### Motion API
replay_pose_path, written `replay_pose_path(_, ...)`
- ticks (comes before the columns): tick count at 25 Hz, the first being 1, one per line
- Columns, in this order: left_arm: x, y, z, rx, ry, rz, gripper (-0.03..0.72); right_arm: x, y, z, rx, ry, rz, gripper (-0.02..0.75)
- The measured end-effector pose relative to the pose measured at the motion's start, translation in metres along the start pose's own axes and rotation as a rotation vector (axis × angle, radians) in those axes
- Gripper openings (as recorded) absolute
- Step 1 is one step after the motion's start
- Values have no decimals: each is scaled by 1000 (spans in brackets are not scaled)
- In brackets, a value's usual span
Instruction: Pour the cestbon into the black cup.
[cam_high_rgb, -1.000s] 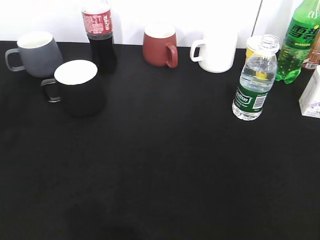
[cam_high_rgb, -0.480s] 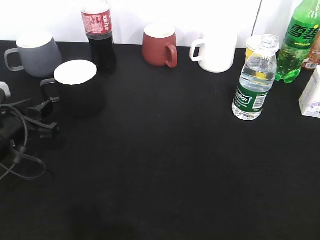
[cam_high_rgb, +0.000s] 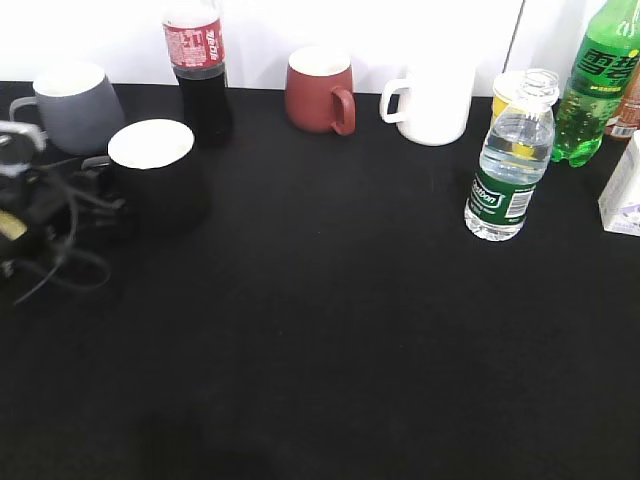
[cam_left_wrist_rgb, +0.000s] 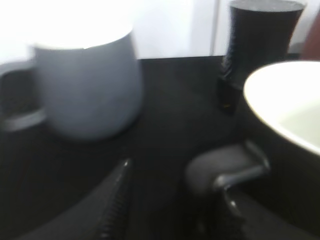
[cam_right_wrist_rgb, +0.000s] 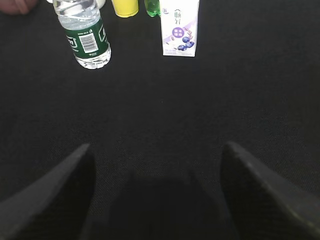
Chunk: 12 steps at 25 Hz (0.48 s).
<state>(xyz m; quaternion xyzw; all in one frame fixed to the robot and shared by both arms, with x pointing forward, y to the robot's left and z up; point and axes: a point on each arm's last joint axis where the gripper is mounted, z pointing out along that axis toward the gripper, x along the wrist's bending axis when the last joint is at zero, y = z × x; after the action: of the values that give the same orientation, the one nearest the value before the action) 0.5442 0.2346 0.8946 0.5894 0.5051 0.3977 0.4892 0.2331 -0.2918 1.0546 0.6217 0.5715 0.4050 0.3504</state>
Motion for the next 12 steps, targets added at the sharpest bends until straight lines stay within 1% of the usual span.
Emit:
replay_pose_path(2,1,-3,20,-6,-60,19,314,0,0,0,0,0,0,591)
replay_pose_path(3,1,-2,26,-15,-78,29,269,0,0,0,0,0,0,591)
replay_pose_path(4,0,-1,29,-20,-91,35,197,0,0,0,0,0,0,591)
replay_pose_path(5,-1,-1,29,-19,-99,39,90,0,0,0,0,0,0,591)
replay_pose_path(7,-1,-1,28,-28,-108,43,80,0,0,0,0,0,0,591)
replay_pose_path(10,-3,0,5,-37,-129,36,72,0,0,0,0,0,0,591)
replay_pose_path(12,-6,17,-15,-78,-145,41,67,0,0,0,0,0,0,591)
